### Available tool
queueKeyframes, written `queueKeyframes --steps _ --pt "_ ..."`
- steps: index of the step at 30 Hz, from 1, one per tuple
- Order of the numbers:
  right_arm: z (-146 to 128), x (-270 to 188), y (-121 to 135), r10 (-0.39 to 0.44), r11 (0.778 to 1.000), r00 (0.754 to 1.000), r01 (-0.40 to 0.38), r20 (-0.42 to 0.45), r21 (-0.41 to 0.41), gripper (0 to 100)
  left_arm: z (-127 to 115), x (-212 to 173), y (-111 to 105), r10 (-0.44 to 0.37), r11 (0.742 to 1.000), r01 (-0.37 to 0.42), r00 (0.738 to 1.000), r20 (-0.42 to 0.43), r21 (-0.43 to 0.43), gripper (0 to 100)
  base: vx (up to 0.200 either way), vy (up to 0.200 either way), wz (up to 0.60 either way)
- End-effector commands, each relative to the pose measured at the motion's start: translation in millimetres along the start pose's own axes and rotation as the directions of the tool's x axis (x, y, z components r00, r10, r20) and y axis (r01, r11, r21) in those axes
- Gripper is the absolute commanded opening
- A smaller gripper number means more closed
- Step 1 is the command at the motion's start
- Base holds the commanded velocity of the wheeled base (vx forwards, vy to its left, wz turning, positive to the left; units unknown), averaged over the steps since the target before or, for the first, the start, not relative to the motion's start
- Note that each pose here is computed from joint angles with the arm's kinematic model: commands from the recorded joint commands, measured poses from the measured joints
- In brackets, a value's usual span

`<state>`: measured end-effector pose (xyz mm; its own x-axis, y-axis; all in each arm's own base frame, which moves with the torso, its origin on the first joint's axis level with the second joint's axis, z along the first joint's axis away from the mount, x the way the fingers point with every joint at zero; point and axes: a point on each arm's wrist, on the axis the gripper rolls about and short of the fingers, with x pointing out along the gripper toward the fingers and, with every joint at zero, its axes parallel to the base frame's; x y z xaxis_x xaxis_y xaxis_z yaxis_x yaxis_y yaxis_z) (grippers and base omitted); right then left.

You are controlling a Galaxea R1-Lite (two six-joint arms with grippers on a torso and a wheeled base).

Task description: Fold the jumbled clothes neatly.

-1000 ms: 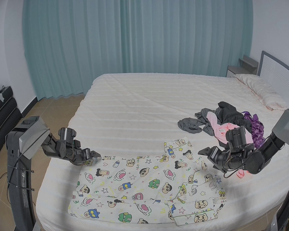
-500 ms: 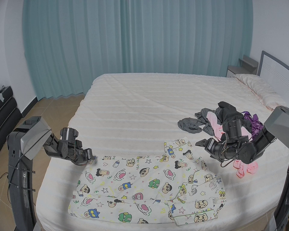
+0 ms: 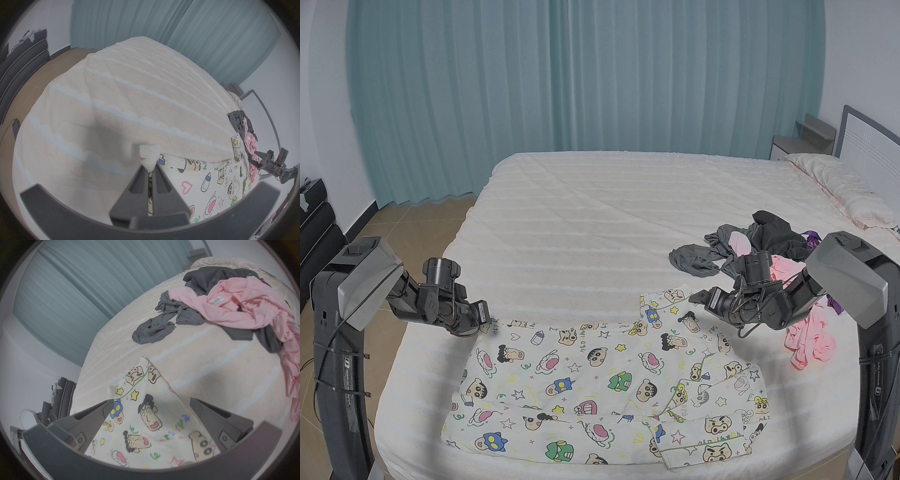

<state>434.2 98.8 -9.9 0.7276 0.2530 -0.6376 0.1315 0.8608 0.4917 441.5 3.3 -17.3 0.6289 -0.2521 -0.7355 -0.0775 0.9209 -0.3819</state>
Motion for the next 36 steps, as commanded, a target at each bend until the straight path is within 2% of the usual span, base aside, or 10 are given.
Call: queueKeyframes --steps 1,6,11,12,24,25,28,36 --pt "-11 27 -6 -0.009 1.0 1.0 0.008 -0.019 -0.02 100 3 -3 -2 -0.003 1.0 0.003 1.0 0.011 0.002 0 0.0 0.0 0.0" --pt "-15 45 7 0.006 0.998 1.0 -0.006 0.002 -0.055 100 3 -2 -1 -0.003 1.0 0.003 1.0 0.011 0.002 0 0.0 0.0 0.0" --pt "-11 51 12 -0.006 0.998 1.0 0.005 -0.012 -0.062 100 3 -2 -1 -0.003 1.0 0.003 1.0 0.01 0.0 0 0.0 0.0 0.0" --pt "-11 53 12 -0.012 0.998 1.0 0.011 -0.011 -0.062 0 3 -2 -1 -0.003 1.0 0.003 1.0 0.01 0.0 0 0.0 0.0 0.0" --pt "-11 43 5 -0.009 0.999 1.0 0.009 -0.001 -0.046 0 3 -5 -2 0.004 1.0 -0.004 1.0 0.01 0.0 0 0.0 0.0 0.0" --pt "-9 37 -3 0.041 0.998 0.998 -0.039 0.056 -0.047 0 5 -10 -3 0.008 1.0 -0.008 1.0 0.003 -0.003 0 0.0 0.0 0.0" --pt "-7 31 -7 0.082 0.996 0.992 -0.077 0.098 -0.05 0 6 -12 -3 0.013 1.0 -0.013 1.0 -0.013 -0.008 0 0.0 0.0 0.0" --pt "2 9 -6 0.15 0.988 0.978 -0.144 0.144 -0.057 0 13 -20 -7 0.007 1.0 -0.007 1.0 0.014 -0.002 0 0.0 0.0 0.0"
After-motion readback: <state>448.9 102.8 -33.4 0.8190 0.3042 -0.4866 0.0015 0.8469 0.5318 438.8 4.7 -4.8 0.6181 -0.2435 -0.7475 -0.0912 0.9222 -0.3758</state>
